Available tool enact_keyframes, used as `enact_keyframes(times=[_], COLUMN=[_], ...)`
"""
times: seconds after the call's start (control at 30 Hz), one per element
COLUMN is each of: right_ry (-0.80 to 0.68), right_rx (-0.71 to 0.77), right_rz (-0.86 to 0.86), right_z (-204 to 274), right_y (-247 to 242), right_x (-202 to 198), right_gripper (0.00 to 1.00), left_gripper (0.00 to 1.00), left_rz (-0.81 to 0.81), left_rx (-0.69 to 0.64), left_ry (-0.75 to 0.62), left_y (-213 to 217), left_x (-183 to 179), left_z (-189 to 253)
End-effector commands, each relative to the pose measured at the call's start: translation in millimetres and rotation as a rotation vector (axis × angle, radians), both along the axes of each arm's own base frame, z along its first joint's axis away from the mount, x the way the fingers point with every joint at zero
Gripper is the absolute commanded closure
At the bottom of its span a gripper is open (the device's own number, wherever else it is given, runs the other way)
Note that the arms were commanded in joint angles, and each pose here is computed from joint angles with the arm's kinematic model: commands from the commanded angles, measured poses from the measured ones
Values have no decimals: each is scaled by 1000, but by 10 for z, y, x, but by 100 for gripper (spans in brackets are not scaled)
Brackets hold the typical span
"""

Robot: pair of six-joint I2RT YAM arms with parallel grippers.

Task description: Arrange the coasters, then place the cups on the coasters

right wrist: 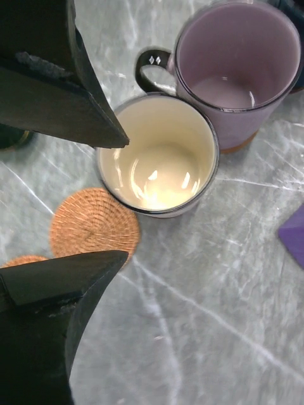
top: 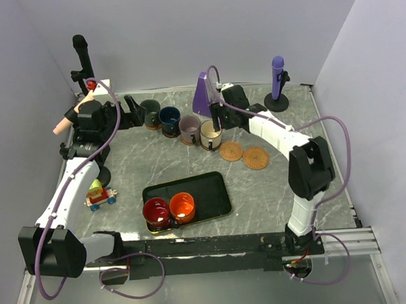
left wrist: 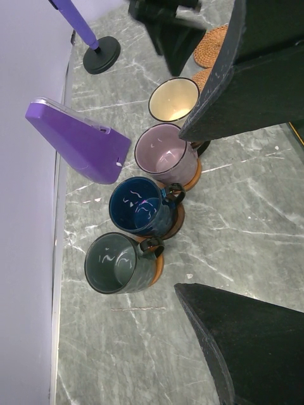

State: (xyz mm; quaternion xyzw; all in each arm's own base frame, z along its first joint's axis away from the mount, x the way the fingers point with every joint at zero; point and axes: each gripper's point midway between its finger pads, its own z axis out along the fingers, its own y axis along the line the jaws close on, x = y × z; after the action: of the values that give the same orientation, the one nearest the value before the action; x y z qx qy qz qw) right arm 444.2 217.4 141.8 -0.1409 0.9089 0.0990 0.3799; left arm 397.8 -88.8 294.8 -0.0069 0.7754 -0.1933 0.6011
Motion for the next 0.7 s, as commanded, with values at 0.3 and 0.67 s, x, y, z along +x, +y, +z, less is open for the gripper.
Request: enact_keyframes(times=[0.3,0.67], right_ry=[-111,-58], right_rx=[-98,-202], right_rz=[-124,-190], right_z=[102,-249], right_y=[317,330], right_x=[-437,-465], right_gripper=[25,27], left_gripper=[3,3], left_rz=[-2,-2], left_rx=[-17,-17], left_ry=[-70,-74], left_y=[-4,-3], left_x=[35,29], left_z=[230,252])
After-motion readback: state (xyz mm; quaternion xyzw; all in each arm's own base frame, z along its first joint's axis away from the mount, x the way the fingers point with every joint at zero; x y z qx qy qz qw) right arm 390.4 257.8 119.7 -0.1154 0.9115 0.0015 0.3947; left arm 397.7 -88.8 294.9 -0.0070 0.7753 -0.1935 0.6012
